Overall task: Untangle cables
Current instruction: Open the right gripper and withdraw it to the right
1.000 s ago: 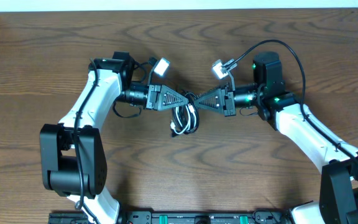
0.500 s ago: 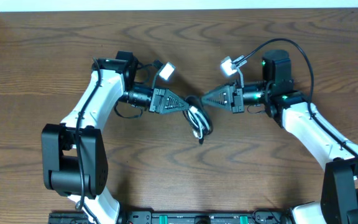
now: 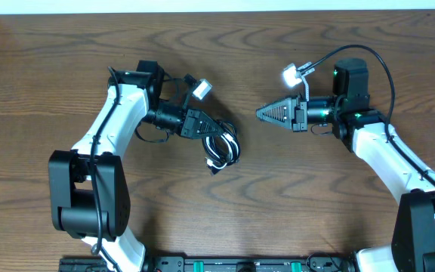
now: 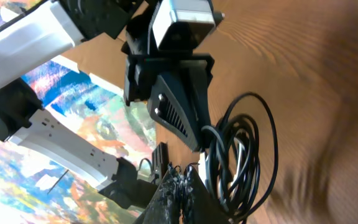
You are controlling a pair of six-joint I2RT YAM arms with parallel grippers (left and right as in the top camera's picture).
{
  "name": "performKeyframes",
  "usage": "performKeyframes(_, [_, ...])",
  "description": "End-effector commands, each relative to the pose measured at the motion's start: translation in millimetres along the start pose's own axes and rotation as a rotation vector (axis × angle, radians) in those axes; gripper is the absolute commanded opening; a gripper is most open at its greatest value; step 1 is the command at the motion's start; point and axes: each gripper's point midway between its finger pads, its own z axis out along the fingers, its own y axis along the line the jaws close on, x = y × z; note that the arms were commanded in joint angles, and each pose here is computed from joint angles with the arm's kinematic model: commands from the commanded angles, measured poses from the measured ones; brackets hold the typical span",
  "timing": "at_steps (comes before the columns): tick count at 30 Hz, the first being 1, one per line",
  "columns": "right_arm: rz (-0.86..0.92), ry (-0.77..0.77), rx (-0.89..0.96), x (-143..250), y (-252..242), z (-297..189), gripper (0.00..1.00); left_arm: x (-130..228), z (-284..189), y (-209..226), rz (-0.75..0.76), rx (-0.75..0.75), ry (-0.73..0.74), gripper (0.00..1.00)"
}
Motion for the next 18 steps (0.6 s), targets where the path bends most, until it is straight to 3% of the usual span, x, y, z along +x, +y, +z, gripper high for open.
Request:
performKeyframes(1, [0.04, -0.01, 0.046, 0, -8, -1, 0.02, -4, -1, 1, -0.032, 0.001, -0.016, 0.08])
performKeyframes(11, [0.229, -0.045, 0.402, 17, -71, -15, 0.01, -3, 4, 34, -0.17, -0.196, 0.031, 0.09])
performKeyframes(13, [0.24, -0.047, 0.457, 20, -80, -19, 0.01, -4, 8, 38, -0.176, -0.225, 0.037, 0.17])
performKeyframes(16, [0.243, -0.051, 0.513, 22, -89, -24, 0.01, -6, 14, 47, -0.195, -0.295, 0.047, 0.49])
performKeyframes(18, [0.248, -0.054, 0.544, 23, -93, -26, 0.02, -6, 16, 57, -0.236, -0.375, 0.049, 0.54])
